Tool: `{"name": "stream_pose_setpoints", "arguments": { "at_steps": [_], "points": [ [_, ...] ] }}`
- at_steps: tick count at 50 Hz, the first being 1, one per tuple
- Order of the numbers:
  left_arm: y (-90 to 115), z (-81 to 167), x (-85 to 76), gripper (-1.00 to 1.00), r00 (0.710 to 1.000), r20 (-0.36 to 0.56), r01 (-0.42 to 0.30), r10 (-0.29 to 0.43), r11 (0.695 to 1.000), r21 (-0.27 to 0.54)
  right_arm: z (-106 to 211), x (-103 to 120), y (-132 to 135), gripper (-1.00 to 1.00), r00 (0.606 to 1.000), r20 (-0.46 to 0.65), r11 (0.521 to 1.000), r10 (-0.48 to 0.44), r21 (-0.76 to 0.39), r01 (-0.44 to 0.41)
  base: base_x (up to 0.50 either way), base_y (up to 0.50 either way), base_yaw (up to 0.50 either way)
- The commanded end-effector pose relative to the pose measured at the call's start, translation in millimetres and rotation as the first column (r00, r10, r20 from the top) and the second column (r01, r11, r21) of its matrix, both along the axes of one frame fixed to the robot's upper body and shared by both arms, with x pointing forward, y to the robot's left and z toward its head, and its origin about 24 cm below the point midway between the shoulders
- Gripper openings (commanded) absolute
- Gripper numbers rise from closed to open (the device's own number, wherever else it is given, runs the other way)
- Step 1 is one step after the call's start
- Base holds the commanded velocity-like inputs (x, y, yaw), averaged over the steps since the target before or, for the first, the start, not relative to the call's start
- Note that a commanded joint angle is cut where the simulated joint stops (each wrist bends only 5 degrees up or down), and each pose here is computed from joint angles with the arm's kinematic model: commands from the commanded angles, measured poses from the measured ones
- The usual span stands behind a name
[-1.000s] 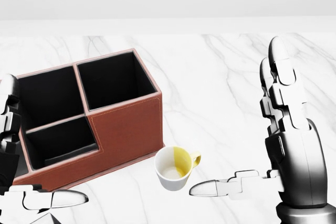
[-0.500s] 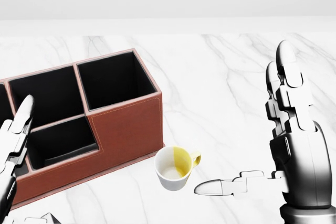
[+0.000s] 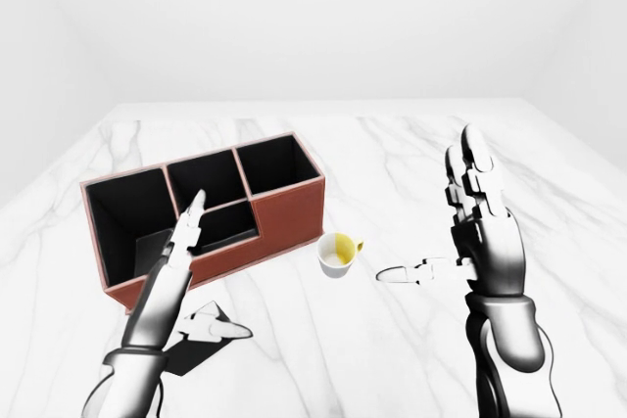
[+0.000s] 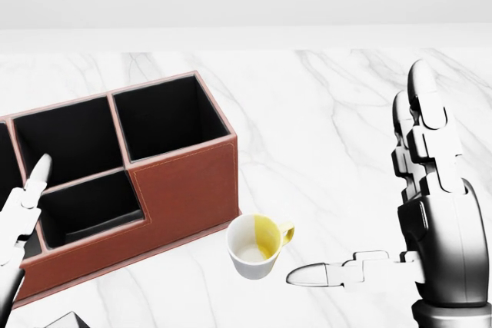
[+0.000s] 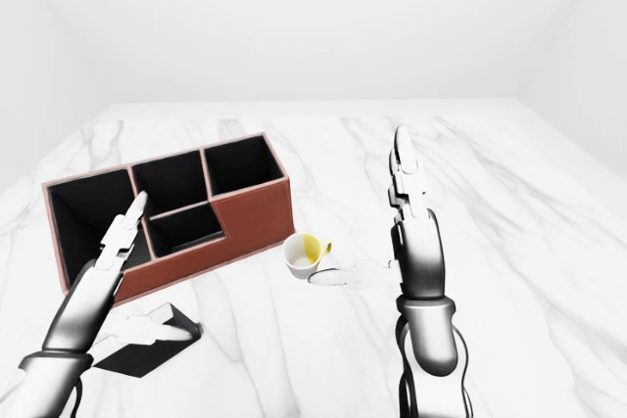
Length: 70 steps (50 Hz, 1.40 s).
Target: Pick up the book and place it in the front compartment of the caddy.
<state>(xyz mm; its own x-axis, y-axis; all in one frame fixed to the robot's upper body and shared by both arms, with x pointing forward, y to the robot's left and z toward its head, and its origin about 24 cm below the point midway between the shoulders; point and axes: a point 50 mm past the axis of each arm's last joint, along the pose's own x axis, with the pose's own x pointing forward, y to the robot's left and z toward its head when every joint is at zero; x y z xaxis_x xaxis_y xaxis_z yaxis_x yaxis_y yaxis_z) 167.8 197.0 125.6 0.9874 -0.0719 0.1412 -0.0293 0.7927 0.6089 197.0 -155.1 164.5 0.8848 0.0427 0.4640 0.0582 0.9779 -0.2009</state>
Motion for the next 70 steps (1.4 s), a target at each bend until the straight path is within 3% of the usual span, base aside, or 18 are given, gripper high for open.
{"name": "stream_pose_setpoints", "arguments": {
  "at_steps": [1, 2, 6, 8, 19, 20, 22, 28, 29, 34, 38, 39, 40, 57, 58, 63, 64, 70],
  "points": [
    [2, -2, -1.5, 1.00, 1.000, -0.006, -0.011, 0.011, 0.999, 0.053, 1, 0, 0, 1.00, 1.000, 0.005, 1.000, -0.002, -0.003, 0.002, 0.00, 0.00, 0.00],
    [4, -7, -3.2, 1.00, 1.000, -0.022, -0.015, 0.018, 0.996, 0.092, 0, 0, -1, 1.00, 1.000, 0.001, 1.000, -0.005, -0.003, 0.005, 0.00, 0.00, 0.00],
    [8, -20, -3.4, 1.00, 0.996, -0.070, -0.054, 0.059, 0.996, 0.073, 1, 0, -1, 1.00, 1.000, 0.002, 1.000, -0.005, -0.004, 0.005, 0.00, 0.00, 0.00],
    [6, -7, -4.9, 1.00, 0.999, -0.035, -0.027, 0.031, 0.994, 0.102, 0, 1, 0, 1.00, 1.000, -0.002, 1.000, -0.005, -0.003, 0.005, 0.00, 0.00, 0.00],
    [10, -13, -3.5, 1.00, 0.996, -0.064, -0.054, 0.062, 0.992, 0.112, -3, 2, -2, 1.00, 1.000, -0.014, 1.000, -0.011, 0.001, 0.011, 0.00, 0.00, 0.00],
    [16, -32, -3.5, 1.00, 0.987, -0.120, -0.100, 0.111, 0.990, 0.095, -4, 2, -2, 1.00, 1.000, -0.020, 1.000, -0.013, 0.003, 0.013, 0.00, 0.00, 0.00],
    [18, -35, -3.5, 1.00, 0.984, -0.130, -0.111, 0.123, 0.989, 0.094, -5, 2, -3, 1.00, 1.000, -0.021, 1.000, -0.014, 0.003, 0.014, 0.00, 0.00, 0.00],
    [18, -37, -3.5, 1.00, 0.982, -0.138, -0.118, 0.131, 0.988, 0.098, -4, 1, -3, 1.00, 1.000, -0.021, 1.000, -0.017, 0.003, 0.017, 0.00, 0.00, 0.00],
    [15, -20, -3.1, 1.00, 0.992, -0.090, -0.081, 0.093, 0.989, 0.121, -4, 1, -3, 1.00, 1.000, -0.022, 1.000, -0.016, 0.004, 0.016, 0.00, 0.00, 0.00],
    [15, -19, -3.8, 1.00, 0.991, -0.089, -0.083, 0.095, 0.988, 0.129, -4, 1, -3, 1.00, 1.000, -0.020, 1.000, -0.017, 0.003, 0.017, 0.00, 0.00, 0.00],
    [17, -22, -3.2, 1.00, 0.989, -0.103, -0.091, 0.106, 0.986, 0.136, -5, 2, -3, 1.00, 1.000, -0.022, 1.000, -0.017, 0.004, 0.017, 0.00, 0.00, 0.00],
    [24, -44, -2.3, 1.00, 0.974, -0.163, -0.139, 0.158, 0.983, 0.123, -5, 2, -3, 1.00, 1.000, -0.023, 1.000, -0.017, 0.005, 0.017, 0.00, 0.00, 0.00],
    [24, -46, -2.7, 1.00, 0.971, -0.173, -0.143, 0.163, 0.982, 0.122, -5, 2, -4, 1.00, 1.000, -0.025, 1.000, -0.019, 0.005, 0.019, 0.00, 0.00, 0.00],
    [25, -46, -3.6, 1.00, 0.968, -0.194, -0.129, 0.157, 0.981, 0.148, -5, 2, -4, 1.00, 0.999, -0.022, 1.000, -0.024, 0.006, 0.024, 0.00, 0.00, 0.00],
    [28, -56, -6.0, 1.00, 0.957, -0.230, -0.147, 0.179, 0.978, 0.149, -3, 2, -4, 1.00, 1.000, -0.014, 1.000, -0.022, 0.005, 0.022, 0.00, 0.00, 0.00],
    [29, -57, -6.2, 1.00, 0.955, -0.234, -0.149, 0.181, 0.978, 0.148, -3, 2, -4, 1.00, 1.000, -0.013, 1.000, -0.022, 0.005, 0.022, 0.00, 0.00, 0.00],
    [31, -61, -8.6, 1.00, 0.946, -0.249, -0.166, 0.210, 0.969, 0.185, -4, 2, -4, 1.00, 1.000, -0.018, 1.000, -0.024, 0.005, 0.024, 0.00, 0.00, 0.00],
    [32, -65, -9.4, 1.00, 0.940, -0.274, -0.159, 0.205, 0.970, 0.183, -3, 2, -4, 1.00, 1.000, -0.016, 1.000, -0.020, 0.002, 0.020, 0.00, 0.00, 0.00]
  ]
}}
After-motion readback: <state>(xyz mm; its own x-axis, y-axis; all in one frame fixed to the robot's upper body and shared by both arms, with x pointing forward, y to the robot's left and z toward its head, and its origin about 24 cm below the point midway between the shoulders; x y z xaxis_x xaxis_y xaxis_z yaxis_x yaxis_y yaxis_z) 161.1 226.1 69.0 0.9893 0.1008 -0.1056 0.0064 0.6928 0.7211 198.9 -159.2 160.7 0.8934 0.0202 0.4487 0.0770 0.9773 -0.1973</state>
